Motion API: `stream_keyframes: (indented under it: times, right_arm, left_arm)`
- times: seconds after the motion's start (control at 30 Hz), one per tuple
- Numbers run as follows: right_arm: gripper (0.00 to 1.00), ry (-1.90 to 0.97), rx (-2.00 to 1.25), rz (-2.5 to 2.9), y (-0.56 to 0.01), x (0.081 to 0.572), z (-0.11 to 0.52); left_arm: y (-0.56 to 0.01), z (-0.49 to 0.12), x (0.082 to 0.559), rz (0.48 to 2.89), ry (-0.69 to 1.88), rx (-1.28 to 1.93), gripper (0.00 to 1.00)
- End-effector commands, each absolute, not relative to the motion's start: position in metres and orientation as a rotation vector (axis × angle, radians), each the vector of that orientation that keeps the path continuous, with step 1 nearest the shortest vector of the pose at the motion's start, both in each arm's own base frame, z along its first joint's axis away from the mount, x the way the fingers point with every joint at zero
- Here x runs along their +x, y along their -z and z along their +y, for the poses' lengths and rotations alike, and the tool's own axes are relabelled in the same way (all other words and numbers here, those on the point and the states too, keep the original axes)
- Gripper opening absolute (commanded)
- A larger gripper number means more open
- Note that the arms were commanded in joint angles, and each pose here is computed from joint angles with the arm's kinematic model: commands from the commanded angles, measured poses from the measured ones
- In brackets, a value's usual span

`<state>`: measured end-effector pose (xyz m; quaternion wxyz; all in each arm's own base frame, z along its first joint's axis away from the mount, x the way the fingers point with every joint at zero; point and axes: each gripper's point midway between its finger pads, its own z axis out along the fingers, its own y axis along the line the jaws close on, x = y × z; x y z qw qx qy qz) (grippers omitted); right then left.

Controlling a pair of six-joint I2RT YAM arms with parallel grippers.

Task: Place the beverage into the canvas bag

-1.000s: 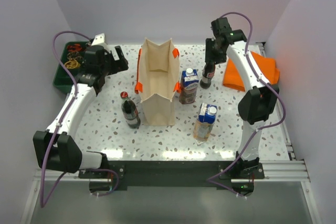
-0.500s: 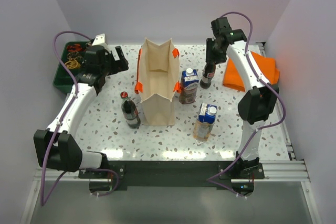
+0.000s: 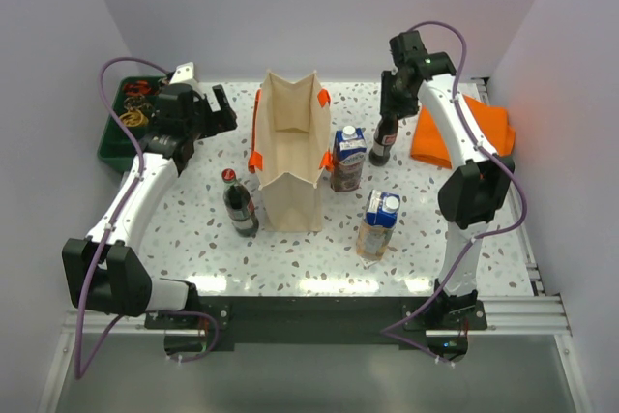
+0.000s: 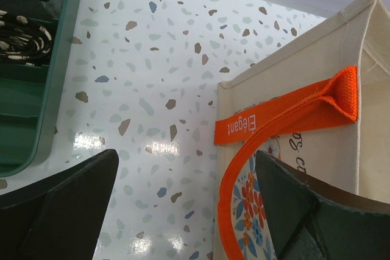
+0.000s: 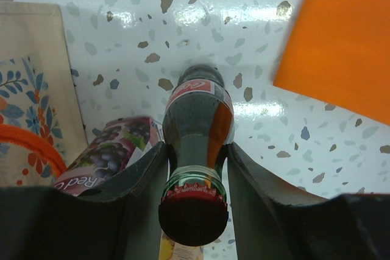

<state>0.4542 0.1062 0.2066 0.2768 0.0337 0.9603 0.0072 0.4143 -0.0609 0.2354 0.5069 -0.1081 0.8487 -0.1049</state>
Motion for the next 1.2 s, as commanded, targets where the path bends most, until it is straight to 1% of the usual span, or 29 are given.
stream_keyframes:
  times: [0.0,0.27,0.57,0.73,1.17]
  right_arm:
    - [0.0,-0.057,0.124,2.393,-0.266,0.469,0.107]
    - [0.0,-0.046,0.12,2.42,-0.254,0.47,0.107]
    - [0.0,-0.06,0.127,2.383,-0.265,0.474,0.107]
    - [0.0,-0.056,0.114,2.391,-0.26,0.475,0.109]
    - [0.0,-0.008,0.074,2.438,-0.215,0.471,0.109]
  left_arm:
    - [-0.246,-0.062,0.42,2.007,0.257,-0.229,1.0]
    - [-0.243,-0.062,0.419,2.013,0.254,-0.227,1.0]
    - [-0.245,-0.062,0.419,2.009,0.253,-0.224,1.0]
    - [-0.245,-0.062,0.42,2.006,0.256,-0.223,1.0]
    - [-0.243,-0.063,0.423,2.013,0.26,-0.218,1.0]
